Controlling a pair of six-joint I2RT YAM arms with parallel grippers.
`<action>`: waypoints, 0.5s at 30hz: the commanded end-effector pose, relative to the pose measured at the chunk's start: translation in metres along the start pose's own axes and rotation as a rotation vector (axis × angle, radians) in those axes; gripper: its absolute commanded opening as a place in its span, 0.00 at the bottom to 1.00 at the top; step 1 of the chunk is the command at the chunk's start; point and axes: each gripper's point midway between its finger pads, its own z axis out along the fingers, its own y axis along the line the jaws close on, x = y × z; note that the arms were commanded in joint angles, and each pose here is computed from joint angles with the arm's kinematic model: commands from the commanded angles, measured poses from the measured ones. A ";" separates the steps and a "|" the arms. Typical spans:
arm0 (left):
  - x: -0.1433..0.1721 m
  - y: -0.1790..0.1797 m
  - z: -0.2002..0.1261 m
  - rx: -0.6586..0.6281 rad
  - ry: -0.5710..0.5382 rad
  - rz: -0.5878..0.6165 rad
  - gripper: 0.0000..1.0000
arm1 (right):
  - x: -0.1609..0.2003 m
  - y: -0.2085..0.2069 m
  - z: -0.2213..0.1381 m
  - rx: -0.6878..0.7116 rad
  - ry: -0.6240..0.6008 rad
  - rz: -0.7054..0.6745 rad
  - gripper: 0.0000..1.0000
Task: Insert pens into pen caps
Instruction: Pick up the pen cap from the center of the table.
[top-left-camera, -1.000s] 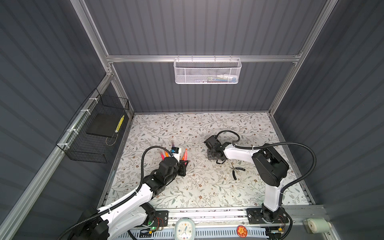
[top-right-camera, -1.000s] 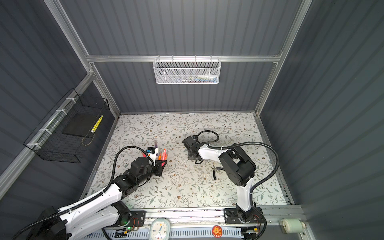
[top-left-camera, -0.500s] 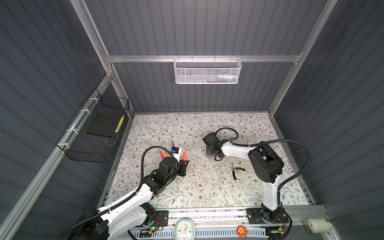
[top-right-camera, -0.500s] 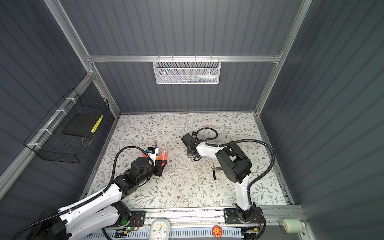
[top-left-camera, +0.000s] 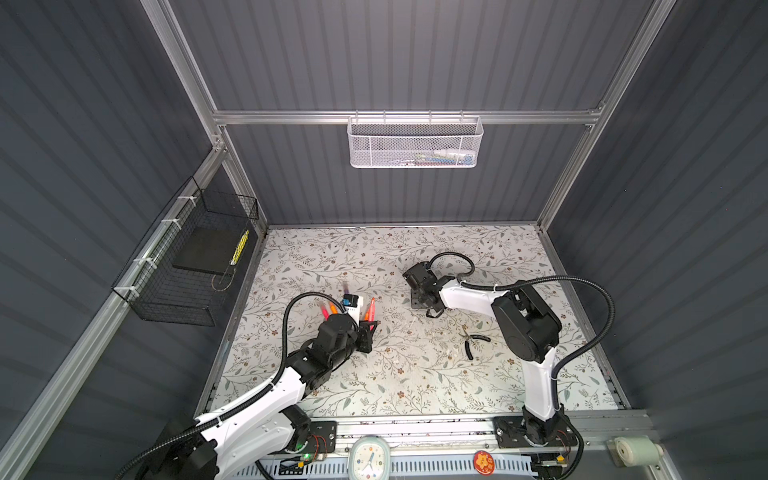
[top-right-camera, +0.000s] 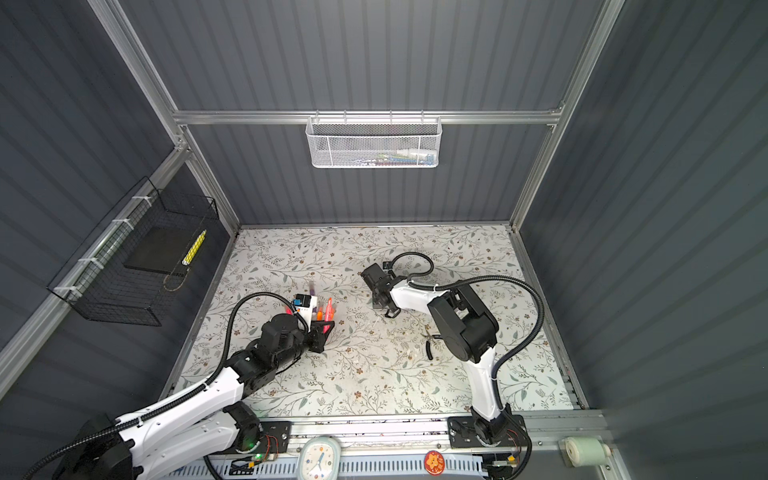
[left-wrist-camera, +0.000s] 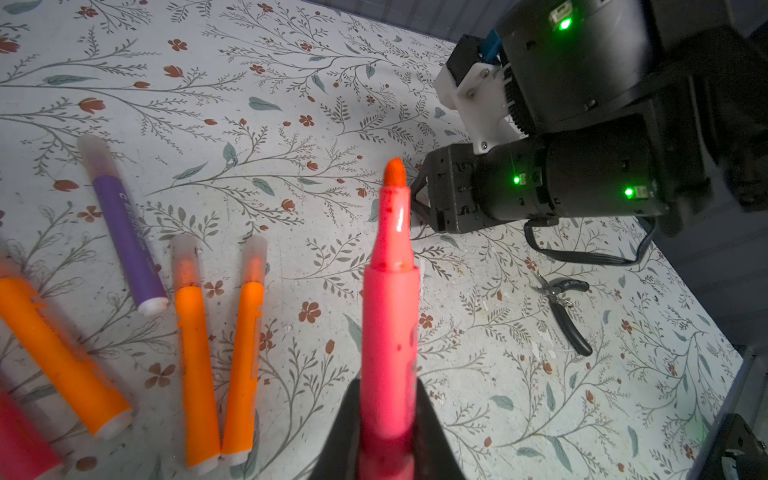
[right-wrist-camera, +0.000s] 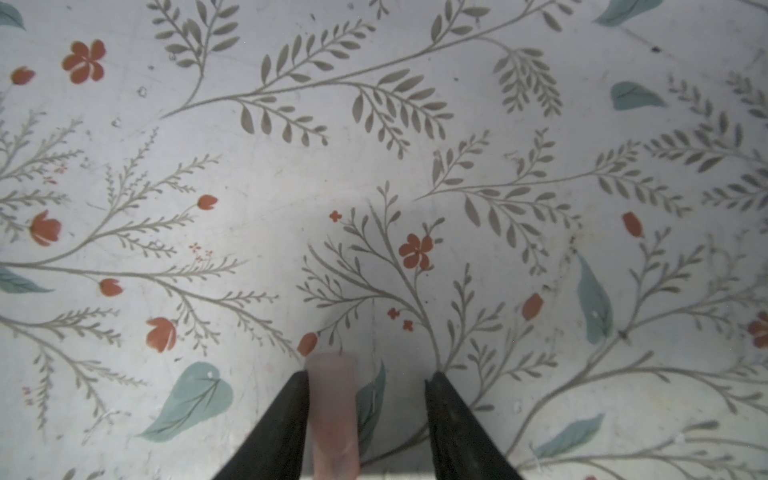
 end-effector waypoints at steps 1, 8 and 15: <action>0.000 -0.003 -0.002 0.012 0.004 0.005 0.00 | 0.016 -0.007 0.011 0.036 0.063 -0.021 0.43; 0.000 -0.003 -0.002 0.012 0.008 0.004 0.00 | 0.020 -0.005 0.015 0.027 0.076 -0.020 0.36; 0.000 -0.003 0.000 0.009 0.009 0.003 0.00 | 0.023 -0.001 0.019 0.016 0.082 -0.015 0.36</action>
